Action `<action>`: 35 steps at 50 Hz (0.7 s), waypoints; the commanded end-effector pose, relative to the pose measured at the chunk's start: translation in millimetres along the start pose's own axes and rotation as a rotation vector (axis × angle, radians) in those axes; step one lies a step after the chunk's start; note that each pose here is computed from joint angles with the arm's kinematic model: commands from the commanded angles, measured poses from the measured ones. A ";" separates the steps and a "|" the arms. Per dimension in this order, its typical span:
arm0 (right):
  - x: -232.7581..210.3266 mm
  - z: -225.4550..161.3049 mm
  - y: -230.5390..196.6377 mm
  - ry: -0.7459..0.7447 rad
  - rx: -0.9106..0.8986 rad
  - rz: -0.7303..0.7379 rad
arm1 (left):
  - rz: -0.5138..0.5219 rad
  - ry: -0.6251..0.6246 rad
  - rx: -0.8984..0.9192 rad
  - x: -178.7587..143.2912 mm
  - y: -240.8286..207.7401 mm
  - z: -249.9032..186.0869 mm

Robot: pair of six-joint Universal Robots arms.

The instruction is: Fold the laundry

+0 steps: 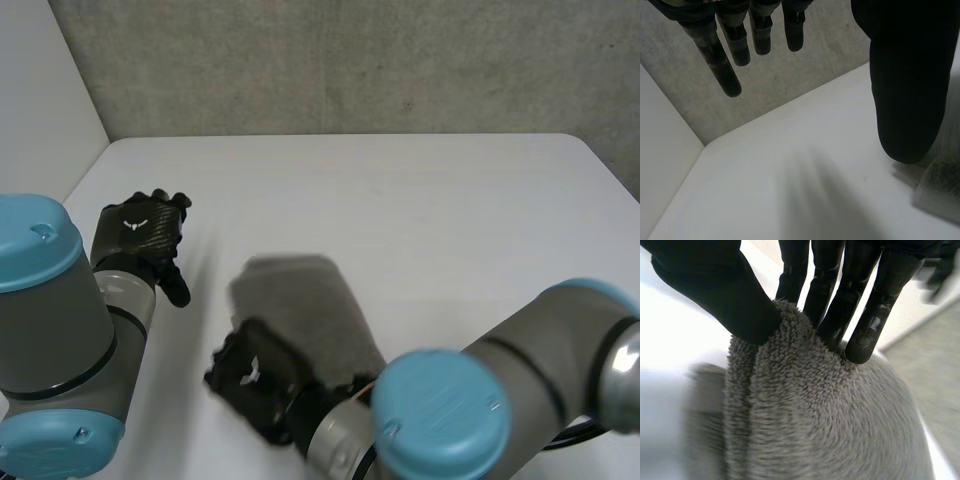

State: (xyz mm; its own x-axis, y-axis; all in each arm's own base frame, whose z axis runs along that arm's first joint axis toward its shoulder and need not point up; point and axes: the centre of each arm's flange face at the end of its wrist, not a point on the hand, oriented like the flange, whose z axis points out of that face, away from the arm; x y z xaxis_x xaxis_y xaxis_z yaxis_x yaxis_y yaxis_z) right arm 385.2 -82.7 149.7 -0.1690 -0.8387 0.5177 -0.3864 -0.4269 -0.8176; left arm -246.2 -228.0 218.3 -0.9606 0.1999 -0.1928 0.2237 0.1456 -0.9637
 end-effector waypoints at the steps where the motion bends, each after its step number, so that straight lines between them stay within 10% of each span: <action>1: -0.9 -12.5 -1.5 -0.019 -0.016 0.081 | -0.049 0.010 -0.002 1.6 -0.2 -2.7; 15: 129.5 -41.6 4.3 0.324 0.051 0.698 | -0.107 0.189 -0.013 34.7 5.7 -23.2; 35: 103.4 1.2 90.5 0.205 -0.317 0.692 | -0.086 0.252 -0.273 62.6 72.0 -28.7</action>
State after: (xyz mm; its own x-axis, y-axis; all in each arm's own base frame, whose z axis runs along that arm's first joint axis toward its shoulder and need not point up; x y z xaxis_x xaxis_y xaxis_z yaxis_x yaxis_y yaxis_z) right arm 332.9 -209.6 144.8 -0.6431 -0.7615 -0.0806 -0.2885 0.3384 -0.8957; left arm -285.0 -176.7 152.5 -0.9171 0.3985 -0.0138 0.1879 0.4013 -0.8965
